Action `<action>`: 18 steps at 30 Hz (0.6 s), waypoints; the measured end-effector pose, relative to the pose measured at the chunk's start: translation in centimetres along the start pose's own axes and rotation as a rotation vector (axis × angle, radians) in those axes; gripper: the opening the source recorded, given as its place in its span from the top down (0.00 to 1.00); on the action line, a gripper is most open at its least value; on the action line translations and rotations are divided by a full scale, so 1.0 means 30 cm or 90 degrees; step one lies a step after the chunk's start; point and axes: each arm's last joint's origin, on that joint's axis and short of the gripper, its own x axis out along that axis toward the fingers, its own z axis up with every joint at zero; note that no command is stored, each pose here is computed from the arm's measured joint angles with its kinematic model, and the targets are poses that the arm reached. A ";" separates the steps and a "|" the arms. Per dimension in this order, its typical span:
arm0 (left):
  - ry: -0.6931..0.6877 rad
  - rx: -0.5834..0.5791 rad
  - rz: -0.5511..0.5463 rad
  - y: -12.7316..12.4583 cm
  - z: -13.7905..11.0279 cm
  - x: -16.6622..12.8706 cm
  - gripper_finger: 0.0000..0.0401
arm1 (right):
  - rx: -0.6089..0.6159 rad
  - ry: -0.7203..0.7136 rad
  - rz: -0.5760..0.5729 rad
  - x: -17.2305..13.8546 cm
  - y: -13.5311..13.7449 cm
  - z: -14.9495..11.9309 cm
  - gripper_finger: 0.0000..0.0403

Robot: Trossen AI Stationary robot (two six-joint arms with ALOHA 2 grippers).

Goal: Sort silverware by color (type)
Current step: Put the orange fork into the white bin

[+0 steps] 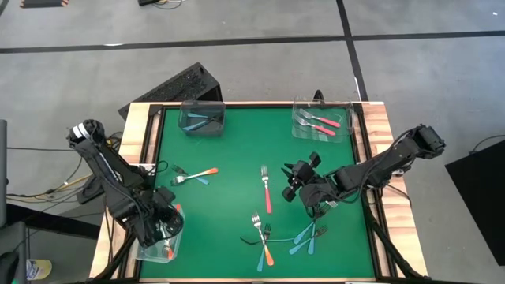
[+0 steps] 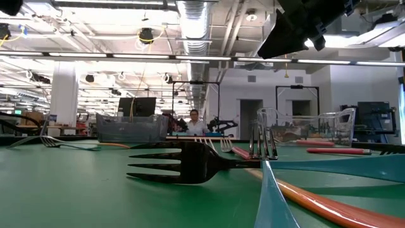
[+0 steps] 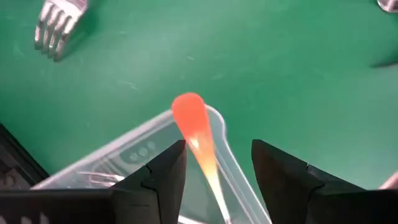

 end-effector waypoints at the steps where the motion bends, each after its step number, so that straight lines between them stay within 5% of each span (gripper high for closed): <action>1: 0.001 -0.003 0.010 0.005 0.002 0.010 0.58 | 0.000 0.000 0.000 0.000 0.000 0.000 0.73; 10: 0.068 -0.005 0.116 0.007 -0.023 0.088 0.58 | -0.003 0.002 0.000 -0.001 0.000 -0.002 0.73; 18: 0.135 -0.057 0.251 0.023 -0.027 0.010 0.58 | -0.003 0.003 0.000 -0.001 0.000 -0.002 0.73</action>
